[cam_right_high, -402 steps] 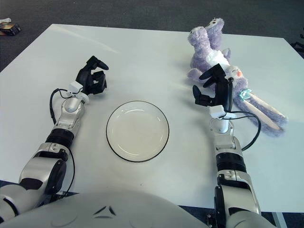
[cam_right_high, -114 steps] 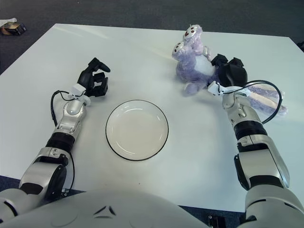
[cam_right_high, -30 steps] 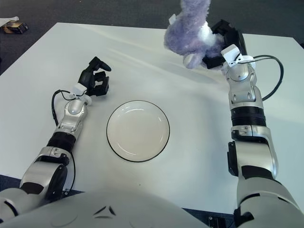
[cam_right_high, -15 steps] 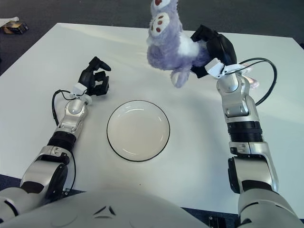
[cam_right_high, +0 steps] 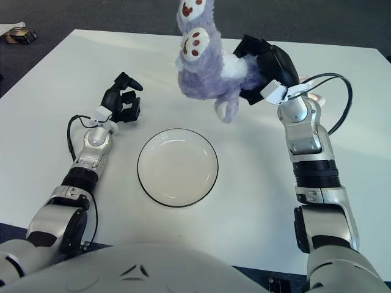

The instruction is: Put the doll into the plate.

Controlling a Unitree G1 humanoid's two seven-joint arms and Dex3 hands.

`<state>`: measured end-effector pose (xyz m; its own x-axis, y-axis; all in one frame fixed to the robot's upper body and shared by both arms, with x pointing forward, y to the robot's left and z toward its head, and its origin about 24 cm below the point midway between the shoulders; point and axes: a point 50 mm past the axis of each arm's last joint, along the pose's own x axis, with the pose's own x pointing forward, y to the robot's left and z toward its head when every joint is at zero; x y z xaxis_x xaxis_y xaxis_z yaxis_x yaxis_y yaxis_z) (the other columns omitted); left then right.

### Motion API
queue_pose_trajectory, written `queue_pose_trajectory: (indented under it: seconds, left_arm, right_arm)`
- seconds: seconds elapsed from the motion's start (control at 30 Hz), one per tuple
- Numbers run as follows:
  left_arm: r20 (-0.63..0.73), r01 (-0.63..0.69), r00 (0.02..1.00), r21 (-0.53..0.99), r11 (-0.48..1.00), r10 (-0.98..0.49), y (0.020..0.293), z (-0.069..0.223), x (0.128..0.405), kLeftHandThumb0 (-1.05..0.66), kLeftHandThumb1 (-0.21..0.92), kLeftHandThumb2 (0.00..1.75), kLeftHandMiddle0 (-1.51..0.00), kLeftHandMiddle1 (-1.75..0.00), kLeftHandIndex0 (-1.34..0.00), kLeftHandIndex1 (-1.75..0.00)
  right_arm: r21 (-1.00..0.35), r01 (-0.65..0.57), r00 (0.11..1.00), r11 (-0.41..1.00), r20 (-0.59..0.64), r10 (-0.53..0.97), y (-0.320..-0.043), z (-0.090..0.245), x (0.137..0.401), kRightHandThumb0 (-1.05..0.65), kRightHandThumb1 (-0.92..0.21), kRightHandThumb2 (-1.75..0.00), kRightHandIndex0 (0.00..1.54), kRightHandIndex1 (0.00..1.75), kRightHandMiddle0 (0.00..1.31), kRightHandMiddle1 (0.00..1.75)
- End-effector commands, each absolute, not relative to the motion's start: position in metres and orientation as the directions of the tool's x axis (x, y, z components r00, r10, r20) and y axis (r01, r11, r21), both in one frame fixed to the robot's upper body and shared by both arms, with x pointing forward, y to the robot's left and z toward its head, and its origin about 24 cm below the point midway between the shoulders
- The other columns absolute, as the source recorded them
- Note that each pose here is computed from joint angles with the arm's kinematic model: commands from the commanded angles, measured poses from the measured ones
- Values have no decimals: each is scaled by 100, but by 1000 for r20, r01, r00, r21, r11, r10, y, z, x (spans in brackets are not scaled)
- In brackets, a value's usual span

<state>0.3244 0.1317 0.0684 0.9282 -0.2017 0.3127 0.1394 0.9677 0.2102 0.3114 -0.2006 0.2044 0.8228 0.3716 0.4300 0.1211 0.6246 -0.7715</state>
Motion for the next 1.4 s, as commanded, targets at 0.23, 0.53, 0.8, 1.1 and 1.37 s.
queue_pose_trajectory:
  seconds: [0.23, 0.53, 0.8, 1.1, 1.37]
  left_arm:
    - [209, 149, 959, 195, 969, -190, 135, 35, 310, -39, 63, 92, -92, -175, -38, -175]
    - [190, 159, 962, 190, 969, -195, 135, 35, 311, -39, 63, 91, -90, -175, -37, -175]
    - [182, 165, 963, 185, 969, -199, 136, 34, 312, -39, 66, 88, -92, -175, -35, -175]
    - [172, 172, 963, 192, 966, -206, 136, 34, 313, -38, 68, 85, -93, -175, -34, -175]
    - [158, 175, 965, 203, 964, -208, 137, 33, 315, -38, 71, 82, -93, -175, -32, -175]
  right_arm:
    - [-749, 20, 771, 662, 433, 467, -190, 211, 295, 52, -17, -149, 73, 175, 95, 175]
    - [-725, -132, 750, 676, 372, 546, -182, 216, 286, 53, -16, -150, 73, 175, 95, 175]
    - [-709, -188, 726, 679, 365, 582, -177, 219, 282, 53, -16, -151, 74, 175, 97, 175]
    - [-707, -230, 702, 669, 355, 617, -172, 221, 276, 54, -15, -152, 75, 175, 97, 175]
    - [-702, -266, 668, 660, 360, 652, -168, 220, 273, 54, -14, -152, 75, 175, 96, 175]
